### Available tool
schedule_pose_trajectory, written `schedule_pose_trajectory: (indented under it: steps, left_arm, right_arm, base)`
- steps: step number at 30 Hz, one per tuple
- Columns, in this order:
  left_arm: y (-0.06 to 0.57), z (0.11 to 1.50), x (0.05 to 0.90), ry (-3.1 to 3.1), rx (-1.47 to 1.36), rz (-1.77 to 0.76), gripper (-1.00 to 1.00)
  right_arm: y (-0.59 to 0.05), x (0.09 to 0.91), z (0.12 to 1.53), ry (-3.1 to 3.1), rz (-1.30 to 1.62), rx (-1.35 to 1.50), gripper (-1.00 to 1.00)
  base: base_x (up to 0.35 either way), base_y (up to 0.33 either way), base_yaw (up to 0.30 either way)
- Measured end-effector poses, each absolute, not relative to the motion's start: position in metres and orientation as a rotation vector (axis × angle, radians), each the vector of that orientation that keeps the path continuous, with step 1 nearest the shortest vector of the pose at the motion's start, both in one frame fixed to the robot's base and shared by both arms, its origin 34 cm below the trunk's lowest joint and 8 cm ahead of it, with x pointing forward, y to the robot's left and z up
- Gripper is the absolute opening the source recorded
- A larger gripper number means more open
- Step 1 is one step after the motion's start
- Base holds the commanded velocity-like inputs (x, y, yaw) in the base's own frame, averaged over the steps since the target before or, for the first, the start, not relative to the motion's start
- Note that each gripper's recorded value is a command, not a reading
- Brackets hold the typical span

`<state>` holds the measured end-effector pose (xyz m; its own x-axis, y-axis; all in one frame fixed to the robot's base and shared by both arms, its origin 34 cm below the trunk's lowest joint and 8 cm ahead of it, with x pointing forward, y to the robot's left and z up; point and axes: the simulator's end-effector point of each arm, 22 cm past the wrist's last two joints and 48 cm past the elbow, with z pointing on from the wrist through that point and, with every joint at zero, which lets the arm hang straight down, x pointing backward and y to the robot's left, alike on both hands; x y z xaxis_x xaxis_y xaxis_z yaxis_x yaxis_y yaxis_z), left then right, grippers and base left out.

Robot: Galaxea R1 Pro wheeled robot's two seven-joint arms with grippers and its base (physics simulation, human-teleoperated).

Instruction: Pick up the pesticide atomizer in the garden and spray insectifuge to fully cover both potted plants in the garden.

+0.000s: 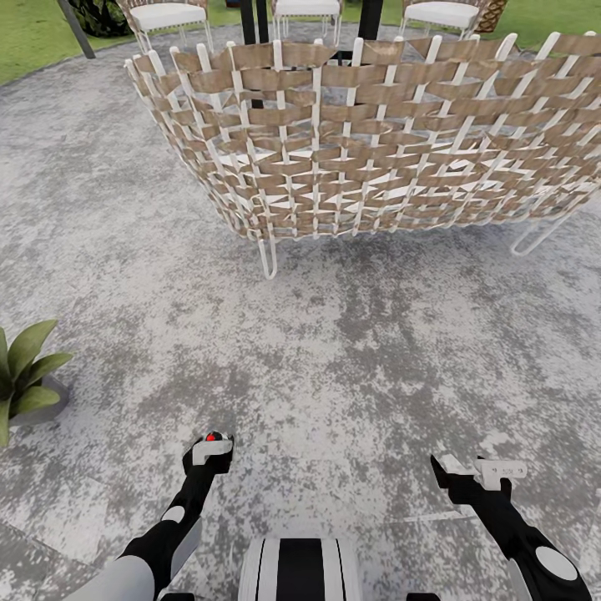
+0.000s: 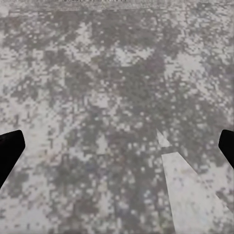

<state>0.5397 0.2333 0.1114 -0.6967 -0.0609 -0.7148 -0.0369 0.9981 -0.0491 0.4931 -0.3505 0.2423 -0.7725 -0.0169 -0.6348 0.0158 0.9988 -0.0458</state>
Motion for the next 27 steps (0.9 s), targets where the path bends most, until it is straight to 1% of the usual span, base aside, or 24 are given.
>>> schedule_pose_trajectory:
  steps: [27]
  left_arm:
    - [0.2344,0.1174,0.5448,2.33,-0.071,-0.039,-1.0]
  right_arm:
    - [-0.3509,0.4963,0.2479,2.44,-0.064,0.0,1.0]
  base:
    - [0.0,0.0,0.0]
